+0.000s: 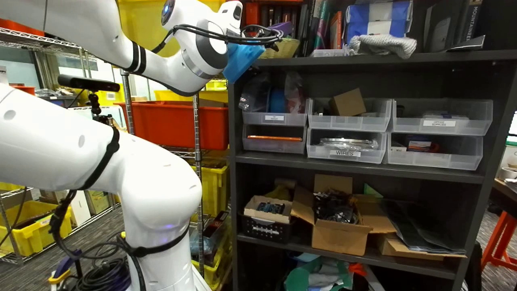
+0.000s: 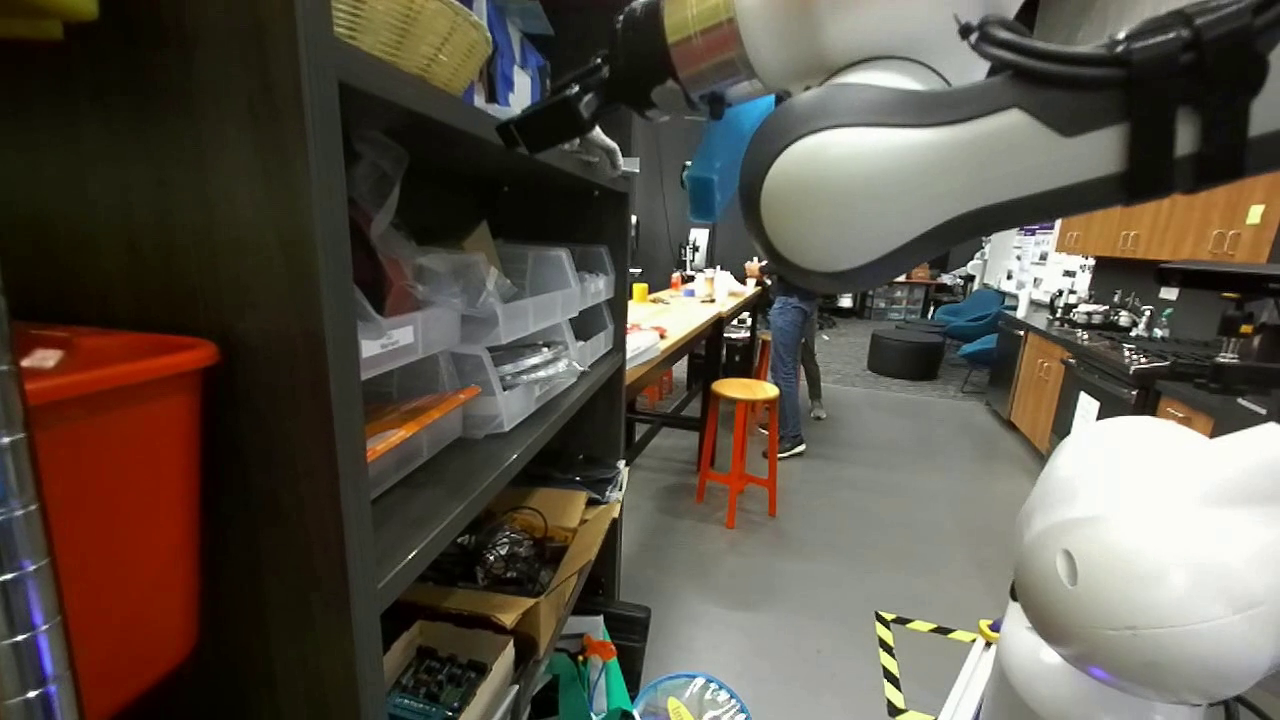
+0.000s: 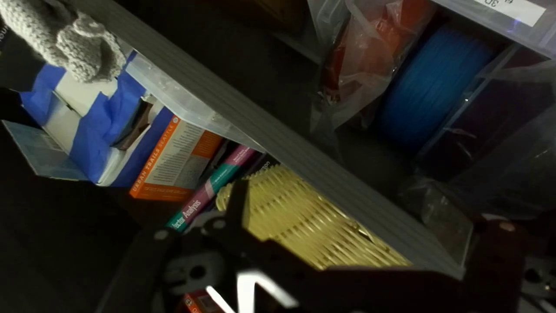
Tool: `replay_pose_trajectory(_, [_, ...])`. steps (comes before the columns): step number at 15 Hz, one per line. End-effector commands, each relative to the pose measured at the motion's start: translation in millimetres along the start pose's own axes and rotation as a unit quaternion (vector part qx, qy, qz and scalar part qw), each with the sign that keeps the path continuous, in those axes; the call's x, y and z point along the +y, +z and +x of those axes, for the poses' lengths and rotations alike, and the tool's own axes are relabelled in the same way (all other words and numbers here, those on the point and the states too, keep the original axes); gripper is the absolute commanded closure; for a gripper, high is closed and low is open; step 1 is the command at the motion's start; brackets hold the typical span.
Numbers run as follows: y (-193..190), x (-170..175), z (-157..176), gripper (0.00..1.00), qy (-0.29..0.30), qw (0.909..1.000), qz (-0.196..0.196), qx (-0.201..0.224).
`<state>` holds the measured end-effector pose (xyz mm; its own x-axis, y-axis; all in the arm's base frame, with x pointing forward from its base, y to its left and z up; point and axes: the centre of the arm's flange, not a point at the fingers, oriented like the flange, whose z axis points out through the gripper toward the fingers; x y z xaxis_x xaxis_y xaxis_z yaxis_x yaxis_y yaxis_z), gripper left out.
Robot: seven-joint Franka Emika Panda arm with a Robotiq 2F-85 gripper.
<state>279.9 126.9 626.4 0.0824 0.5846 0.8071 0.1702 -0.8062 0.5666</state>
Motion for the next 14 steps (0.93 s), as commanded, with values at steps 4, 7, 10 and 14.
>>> replay_pose_trajectory(4, [-4,3,14,0.00,0.013,0.9976,0.054,-0.041])
replay_pose_trajectory(7, [-17,8,31,0.00,0.027,0.9956,0.082,-0.038])
replay_pose_trajectory(10, [-32,17,49,0.00,0.038,0.9947,0.093,-0.021])
replay_pose_trajectory(14, [-40,28,65,0.00,0.057,0.9948,0.083,0.017])
